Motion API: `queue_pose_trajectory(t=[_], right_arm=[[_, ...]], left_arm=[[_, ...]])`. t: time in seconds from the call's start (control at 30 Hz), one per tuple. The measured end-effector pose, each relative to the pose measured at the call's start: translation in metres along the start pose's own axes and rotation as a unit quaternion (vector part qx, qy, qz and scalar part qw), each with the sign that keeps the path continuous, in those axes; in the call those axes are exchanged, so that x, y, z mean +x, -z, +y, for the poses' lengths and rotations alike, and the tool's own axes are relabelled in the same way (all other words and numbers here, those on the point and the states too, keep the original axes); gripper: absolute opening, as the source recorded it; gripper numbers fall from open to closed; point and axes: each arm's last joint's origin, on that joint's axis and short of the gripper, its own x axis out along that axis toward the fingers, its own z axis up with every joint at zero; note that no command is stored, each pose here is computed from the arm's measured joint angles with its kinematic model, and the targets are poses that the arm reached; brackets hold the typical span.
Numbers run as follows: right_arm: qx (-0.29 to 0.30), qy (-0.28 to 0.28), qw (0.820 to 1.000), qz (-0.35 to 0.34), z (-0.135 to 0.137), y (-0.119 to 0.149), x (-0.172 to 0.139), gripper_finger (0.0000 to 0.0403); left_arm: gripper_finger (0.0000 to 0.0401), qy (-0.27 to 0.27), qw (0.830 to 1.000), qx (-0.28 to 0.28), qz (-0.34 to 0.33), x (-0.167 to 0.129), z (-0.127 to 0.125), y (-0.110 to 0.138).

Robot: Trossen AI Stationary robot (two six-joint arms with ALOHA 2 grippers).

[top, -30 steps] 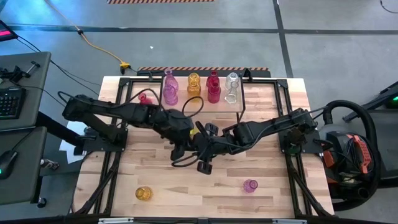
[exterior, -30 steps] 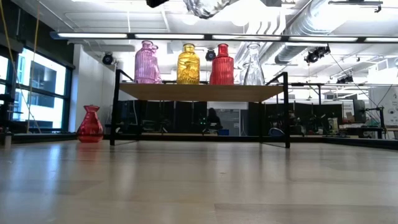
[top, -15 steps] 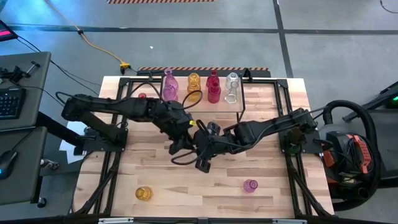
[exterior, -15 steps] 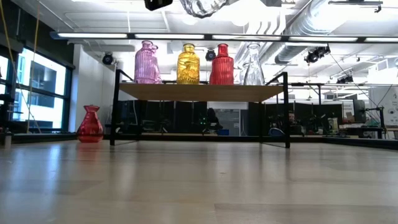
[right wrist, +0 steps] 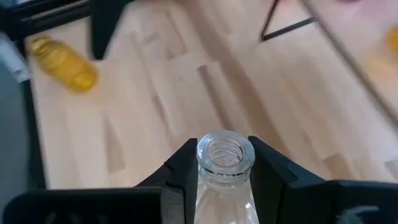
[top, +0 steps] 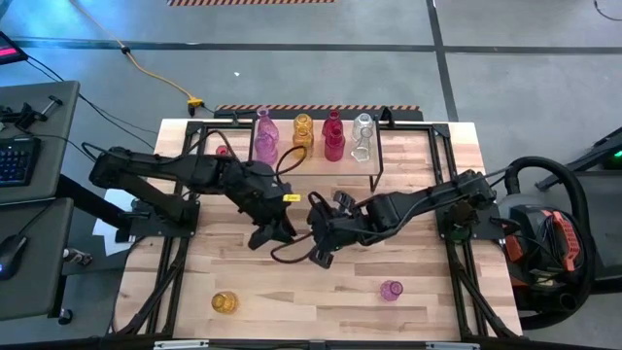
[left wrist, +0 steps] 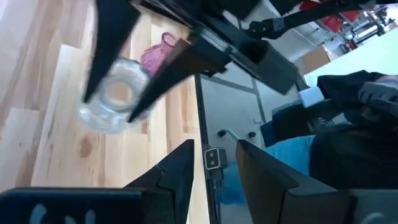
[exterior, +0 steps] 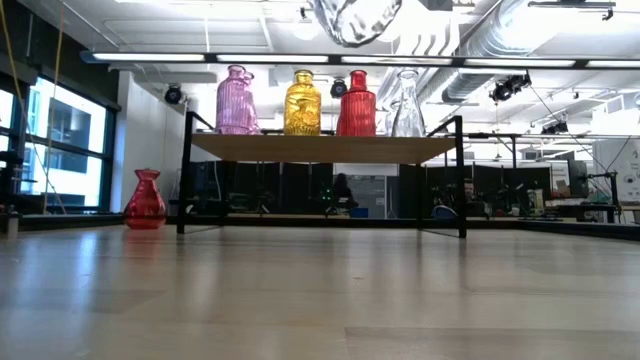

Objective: Sort vases onto shelf
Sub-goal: Put the transparent vase on the shelf aligned with the other transparent vases

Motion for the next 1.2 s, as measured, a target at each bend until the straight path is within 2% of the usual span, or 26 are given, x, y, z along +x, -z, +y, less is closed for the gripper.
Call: queue_pose_trajectory(t=[0.3, 0.47, 0.7, 0.87, 1.2], right_arm=[[0.004, 0.033, 0.999, -0.03, -0.008, -0.004, -0.011, 0.009], [0.001, 0.051, 0.996, -0.07, -0.028, -0.011, -0.047, 0.009], [0.002, 0.097, 0.99, -0.107, -0.07, -0.014, -0.099, 0.009], [0.007, 0.128, 0.981, -0.146, -0.099, -0.012, -0.136, 0.009], [0.011, 0.153, 0.967, -0.203, -0.152, 0.006, -0.207, 0.0089]], left_arm=[[0.0113, 0.005, 0.999, 0.002, -0.035, -0.035, -0.013, 0.003], [0.0113, -0.014, 0.997, 0.005, -0.076, -0.06, -0.02, 0.007], [0.0113, -0.061, 0.989, 0.009, -0.138, -0.084, -0.024, 0.009], [0.0113, -0.075, 0.985, 0.008, -0.155, -0.09, -0.025, 0.009], [0.0113, -0.085, 0.983, 0.005, -0.161, -0.091, -0.024, 0.009]])
